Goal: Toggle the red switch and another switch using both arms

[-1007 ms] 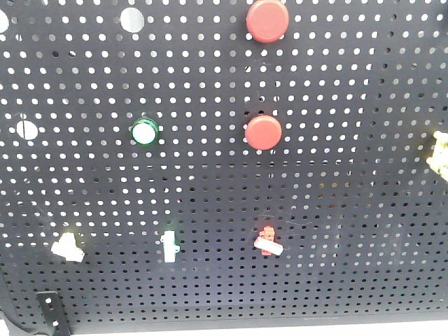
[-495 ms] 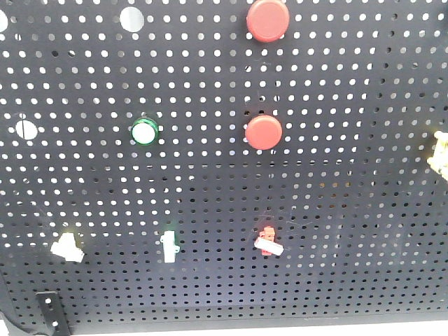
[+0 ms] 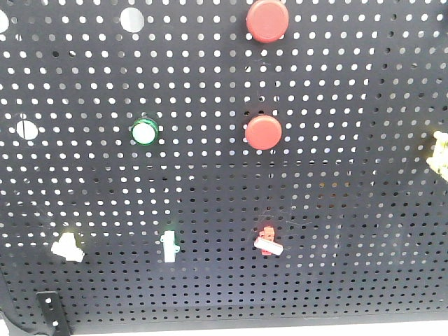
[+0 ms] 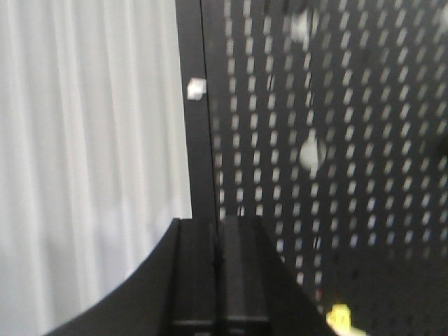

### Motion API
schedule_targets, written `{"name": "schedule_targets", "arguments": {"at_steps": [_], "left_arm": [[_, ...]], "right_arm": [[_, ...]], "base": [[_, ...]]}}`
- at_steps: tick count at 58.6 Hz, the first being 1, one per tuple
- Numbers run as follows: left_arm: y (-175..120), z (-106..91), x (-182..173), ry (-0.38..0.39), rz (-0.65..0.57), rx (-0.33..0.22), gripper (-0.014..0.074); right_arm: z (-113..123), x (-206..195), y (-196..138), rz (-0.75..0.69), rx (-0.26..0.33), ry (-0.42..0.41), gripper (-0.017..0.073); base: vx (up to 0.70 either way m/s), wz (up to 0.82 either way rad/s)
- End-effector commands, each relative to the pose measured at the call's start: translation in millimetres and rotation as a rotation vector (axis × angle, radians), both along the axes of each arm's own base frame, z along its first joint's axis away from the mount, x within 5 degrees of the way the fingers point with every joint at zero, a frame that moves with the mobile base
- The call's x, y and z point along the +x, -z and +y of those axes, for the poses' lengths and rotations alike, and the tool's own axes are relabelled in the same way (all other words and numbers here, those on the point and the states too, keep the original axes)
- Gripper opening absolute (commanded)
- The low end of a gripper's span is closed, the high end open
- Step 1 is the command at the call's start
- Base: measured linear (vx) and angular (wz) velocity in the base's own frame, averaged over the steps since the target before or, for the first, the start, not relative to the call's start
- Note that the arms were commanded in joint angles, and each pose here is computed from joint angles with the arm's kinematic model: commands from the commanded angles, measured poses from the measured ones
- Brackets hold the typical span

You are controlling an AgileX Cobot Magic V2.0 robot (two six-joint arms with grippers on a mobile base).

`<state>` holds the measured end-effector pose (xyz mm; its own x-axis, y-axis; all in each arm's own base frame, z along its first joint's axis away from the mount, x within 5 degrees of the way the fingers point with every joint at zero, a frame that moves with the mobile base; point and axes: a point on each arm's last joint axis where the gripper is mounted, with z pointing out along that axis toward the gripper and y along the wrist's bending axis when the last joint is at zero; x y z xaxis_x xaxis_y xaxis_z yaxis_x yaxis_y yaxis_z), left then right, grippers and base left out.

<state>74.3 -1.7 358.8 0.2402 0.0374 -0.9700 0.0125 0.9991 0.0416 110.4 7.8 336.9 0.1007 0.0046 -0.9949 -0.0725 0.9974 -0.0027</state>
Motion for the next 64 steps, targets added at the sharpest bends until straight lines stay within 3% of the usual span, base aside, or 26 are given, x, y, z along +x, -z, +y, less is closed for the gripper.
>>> {"name": "schedule_targets", "arguments": {"at_steps": [1, 12, 26, 32, 38, 43, 47, 64], "left_arm": [[-9, -0.9, 7, 0.010, -0.026, -0.007, 0.0003], [-4, -1.1, 18, 0.009, 0.027, -0.006, 0.0003], [12, -3.4, 62, 0.022, 0.156, -0.005, 0.0003], [12, -12.0, 80, 0.084, 0.108, -0.003, 0.0003], [10, -29.7, 95, 0.192, 0.043, 0.024, 0.0003], [12, -46.8, 109, 0.274, 0.060, 0.073, 0.0003], [12, -58.5, 121, 0.319, 0.085, 0.082, 0.0003], [9, -69.4, 152, 0.322, 0.190, 0.063, 0.0003]], "right_arm": [[2, 13, -13, -0.066, -0.007, -0.019, -0.0006], [6, 20, -21, -0.184, 0.001, -0.059, -0.0006], [6, 29, -14, -0.122, -0.001, -0.053, -0.0006], [7, 32, -12, -0.110, 0.002, -0.053, -0.0006], [7, 34, -11, -0.101, 0.004, -0.053, -0.0006], [7, 34, -11, -0.100, 0.004, -0.053, -0.0006], [7, 34, -11, -0.100, 0.004, -0.053, -0.0006], [6, 34, -9, -0.072, 0.000, -0.046, -0.0006]], "base": [[0.00, 0.00], [0.00, 0.00], [0.00, 0.00], [0.00, 0.00], [0.00, 0.00], [0.00, 0.00], [0.00, 0.00], [0.00, 0.00]]}}
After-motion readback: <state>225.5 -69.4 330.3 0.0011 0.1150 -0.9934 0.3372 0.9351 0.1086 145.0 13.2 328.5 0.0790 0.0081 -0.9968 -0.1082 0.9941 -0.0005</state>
